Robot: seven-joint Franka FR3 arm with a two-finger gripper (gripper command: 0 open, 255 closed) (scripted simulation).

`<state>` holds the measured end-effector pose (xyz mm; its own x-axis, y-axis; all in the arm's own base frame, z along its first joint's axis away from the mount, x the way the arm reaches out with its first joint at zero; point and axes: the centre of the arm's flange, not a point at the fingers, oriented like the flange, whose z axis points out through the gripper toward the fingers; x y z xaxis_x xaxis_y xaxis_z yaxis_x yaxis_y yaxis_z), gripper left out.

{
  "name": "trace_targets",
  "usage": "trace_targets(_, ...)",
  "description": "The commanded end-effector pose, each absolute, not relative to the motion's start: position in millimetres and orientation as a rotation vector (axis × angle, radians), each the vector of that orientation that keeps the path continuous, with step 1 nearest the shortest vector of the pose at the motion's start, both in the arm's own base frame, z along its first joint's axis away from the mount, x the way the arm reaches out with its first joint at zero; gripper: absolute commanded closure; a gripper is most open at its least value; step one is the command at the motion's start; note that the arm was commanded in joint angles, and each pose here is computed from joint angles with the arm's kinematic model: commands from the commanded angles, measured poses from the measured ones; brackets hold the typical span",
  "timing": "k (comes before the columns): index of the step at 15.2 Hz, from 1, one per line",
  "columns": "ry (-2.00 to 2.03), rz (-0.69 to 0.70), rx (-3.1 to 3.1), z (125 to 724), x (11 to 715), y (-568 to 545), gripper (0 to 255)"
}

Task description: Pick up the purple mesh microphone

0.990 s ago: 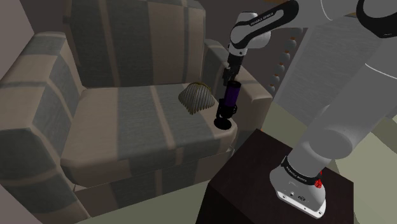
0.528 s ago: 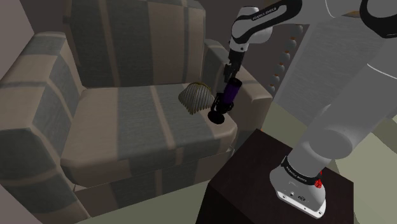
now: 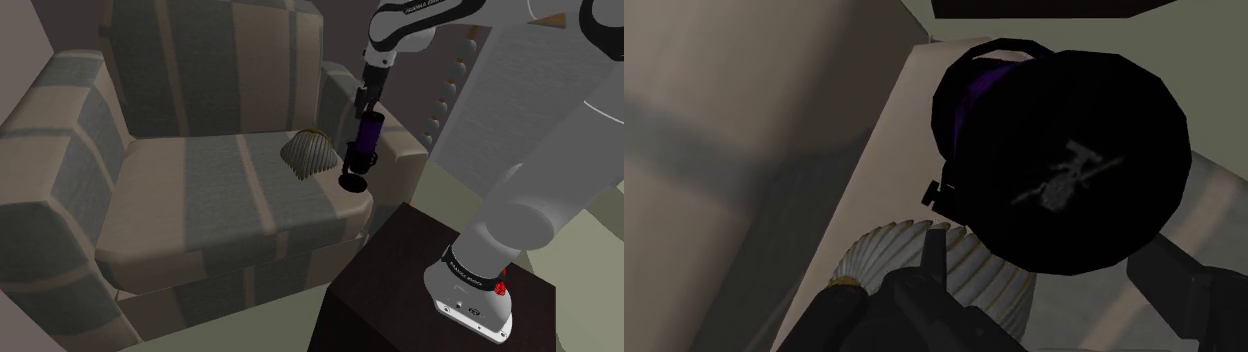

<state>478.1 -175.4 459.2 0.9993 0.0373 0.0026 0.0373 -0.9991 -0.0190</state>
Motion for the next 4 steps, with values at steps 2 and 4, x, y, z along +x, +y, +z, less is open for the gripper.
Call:
trace_targets(2, -0.058, -0.007, -3.123, 476.1, 478.0, -175.3, 255)
trace_targets(4, -0.058, -0.007, -3.123, 476.9, 478.0, -175.3, 255)
